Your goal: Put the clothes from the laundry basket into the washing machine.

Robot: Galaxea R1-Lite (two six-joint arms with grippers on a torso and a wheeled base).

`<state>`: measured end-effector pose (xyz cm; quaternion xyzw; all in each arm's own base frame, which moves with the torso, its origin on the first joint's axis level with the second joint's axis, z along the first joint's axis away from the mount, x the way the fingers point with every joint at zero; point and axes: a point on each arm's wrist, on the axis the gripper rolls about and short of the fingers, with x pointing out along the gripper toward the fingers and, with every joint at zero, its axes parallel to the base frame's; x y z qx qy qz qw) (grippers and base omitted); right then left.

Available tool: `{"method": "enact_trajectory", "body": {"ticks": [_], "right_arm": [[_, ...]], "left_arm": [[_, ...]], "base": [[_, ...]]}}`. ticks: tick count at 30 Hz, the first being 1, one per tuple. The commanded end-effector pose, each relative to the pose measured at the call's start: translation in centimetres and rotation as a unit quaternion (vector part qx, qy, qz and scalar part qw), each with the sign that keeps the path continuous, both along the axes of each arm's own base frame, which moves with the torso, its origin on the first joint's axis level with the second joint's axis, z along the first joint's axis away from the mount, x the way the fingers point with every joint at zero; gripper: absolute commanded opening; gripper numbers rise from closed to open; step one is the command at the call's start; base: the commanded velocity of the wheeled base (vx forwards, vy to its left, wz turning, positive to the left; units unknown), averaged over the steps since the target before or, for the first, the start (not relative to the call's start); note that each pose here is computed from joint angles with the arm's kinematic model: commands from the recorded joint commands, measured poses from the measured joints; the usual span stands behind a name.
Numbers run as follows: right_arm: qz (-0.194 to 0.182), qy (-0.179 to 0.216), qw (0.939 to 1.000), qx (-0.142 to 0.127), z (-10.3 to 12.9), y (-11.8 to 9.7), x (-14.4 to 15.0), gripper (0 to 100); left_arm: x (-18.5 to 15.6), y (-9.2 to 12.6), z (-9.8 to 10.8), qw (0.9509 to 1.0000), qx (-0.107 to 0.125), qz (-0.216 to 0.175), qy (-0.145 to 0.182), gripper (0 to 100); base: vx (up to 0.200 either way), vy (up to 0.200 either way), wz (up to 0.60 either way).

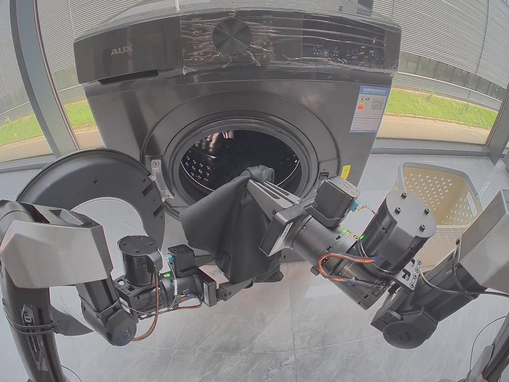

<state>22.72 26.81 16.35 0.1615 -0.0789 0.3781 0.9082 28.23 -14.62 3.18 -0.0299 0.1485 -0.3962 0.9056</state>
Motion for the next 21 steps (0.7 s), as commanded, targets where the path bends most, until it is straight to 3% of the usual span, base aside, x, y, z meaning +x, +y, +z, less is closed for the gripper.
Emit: {"method": "enact_trajectory", "body": {"ticks": [1,6,7,10,21], "right_arm": [[0.000,0.000,1.0000,0.000,-0.1,0.0,0.0,0],[-0.002,0.002,1.0000,-0.001,-0.4,0.1,0.1,0],[-0.002,0.002,1.0000,-0.001,-0.4,0.1,0.1,0],[-0.003,0.002,1.0000,-0.001,-0.4,0.1,0.1,0],[-0.018,0.005,0.9998,-0.003,-0.6,-0.4,0.7,0]], "left_arm": [[0.5,-0.4,-0.2,1.0000,-0.004,-0.003,-0.005,100],[1.0,-1.0,-0.4,0.9996,-0.013,0.001,-0.025,100],[1.0,-1.0,-0.4,0.9996,-0.013,0.004,-0.026,0],[1.7,-1.2,-0.7,0.9989,-0.011,0.029,-0.036,0],[1.3,-1.1,0.1,0.9986,-0.014,0.027,-0.042,0]], "base": [[0.000,0.000,0.00],[0.000,0.000,0.00],[0.000,0.000,0.00],[0.000,0.000,0.00],[0.000,0.000,0.00]]}}
